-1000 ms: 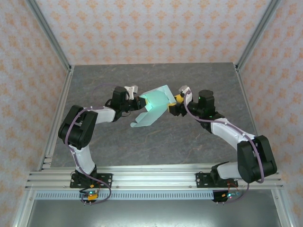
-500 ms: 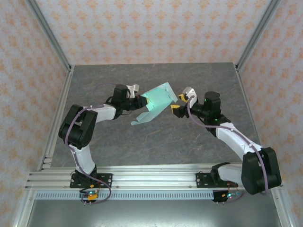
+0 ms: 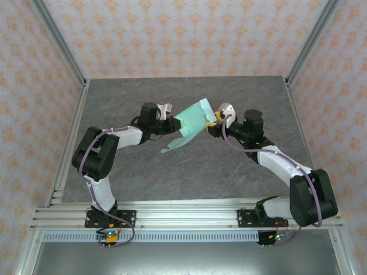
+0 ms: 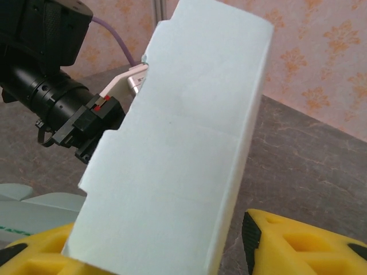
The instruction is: Fold the paper box
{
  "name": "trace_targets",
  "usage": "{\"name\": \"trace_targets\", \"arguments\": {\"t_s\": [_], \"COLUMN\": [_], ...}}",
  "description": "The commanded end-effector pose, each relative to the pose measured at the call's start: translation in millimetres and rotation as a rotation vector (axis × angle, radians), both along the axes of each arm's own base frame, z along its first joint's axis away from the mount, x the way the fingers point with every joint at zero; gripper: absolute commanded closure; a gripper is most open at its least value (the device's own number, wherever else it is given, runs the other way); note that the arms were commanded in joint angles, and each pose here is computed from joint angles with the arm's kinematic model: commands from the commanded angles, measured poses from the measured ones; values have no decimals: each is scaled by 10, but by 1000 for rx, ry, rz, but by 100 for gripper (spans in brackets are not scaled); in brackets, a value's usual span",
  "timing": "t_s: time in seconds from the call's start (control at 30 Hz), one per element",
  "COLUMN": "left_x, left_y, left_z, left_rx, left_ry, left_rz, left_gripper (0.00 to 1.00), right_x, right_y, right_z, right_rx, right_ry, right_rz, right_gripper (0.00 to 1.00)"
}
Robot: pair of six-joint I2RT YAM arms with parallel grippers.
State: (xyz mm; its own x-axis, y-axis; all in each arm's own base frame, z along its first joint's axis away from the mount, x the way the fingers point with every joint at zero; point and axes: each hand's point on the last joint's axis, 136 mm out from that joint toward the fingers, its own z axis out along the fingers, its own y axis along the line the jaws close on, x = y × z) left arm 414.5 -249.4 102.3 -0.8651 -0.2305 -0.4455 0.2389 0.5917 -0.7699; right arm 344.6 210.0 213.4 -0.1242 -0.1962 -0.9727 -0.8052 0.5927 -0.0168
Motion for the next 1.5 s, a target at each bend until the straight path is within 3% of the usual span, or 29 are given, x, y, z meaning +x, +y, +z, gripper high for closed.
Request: {"name": "trace_targets", "arguments": {"t_s": [0.0,0.13,0.37,0.6,0.8,1.03,1.1,1.17,1.2,1.33,1.47], "left_x": [-45,-16,43,155,159,96,85,81,84,98,124], "left_y": [-84,-52,99,82,71,69,68,71,67,33,6], "left_z": [155,180,81,58,96,152,173,195,198,236,263], "left_rx": [4,8,112,111,128,131,125,118,117,104,99], "left_ry": [-56,-53,-102,-101,-122,-134,-137,-142,-144,-139,-147], "left_rz": [-45,-17,16,7,-17,-41,-41,-37,-38,-51,-59], "left_gripper": [100,100,100,100,100,100,100,100,100,100,100], "right_x": [-17,-106,-232,-409,-217,38,92,71,36,-198,-235], "right_y": [167,202,12,25,-127,-243,-204,-121,-86,39,131], "right_z": [184,108,123,324,717,756,692,634,591,371,204], "right_rx": [-20,-23,-41,26,156,191,192,189,180,116,64], "right_ry": [-64,-40,18,78,81,133,183,235,255,321,364], "right_rz": [68,86,65,192,120,71,96,170,205,338,364], "right_gripper": [44,43,27,24,24,30,38,55,56,56,59]}}
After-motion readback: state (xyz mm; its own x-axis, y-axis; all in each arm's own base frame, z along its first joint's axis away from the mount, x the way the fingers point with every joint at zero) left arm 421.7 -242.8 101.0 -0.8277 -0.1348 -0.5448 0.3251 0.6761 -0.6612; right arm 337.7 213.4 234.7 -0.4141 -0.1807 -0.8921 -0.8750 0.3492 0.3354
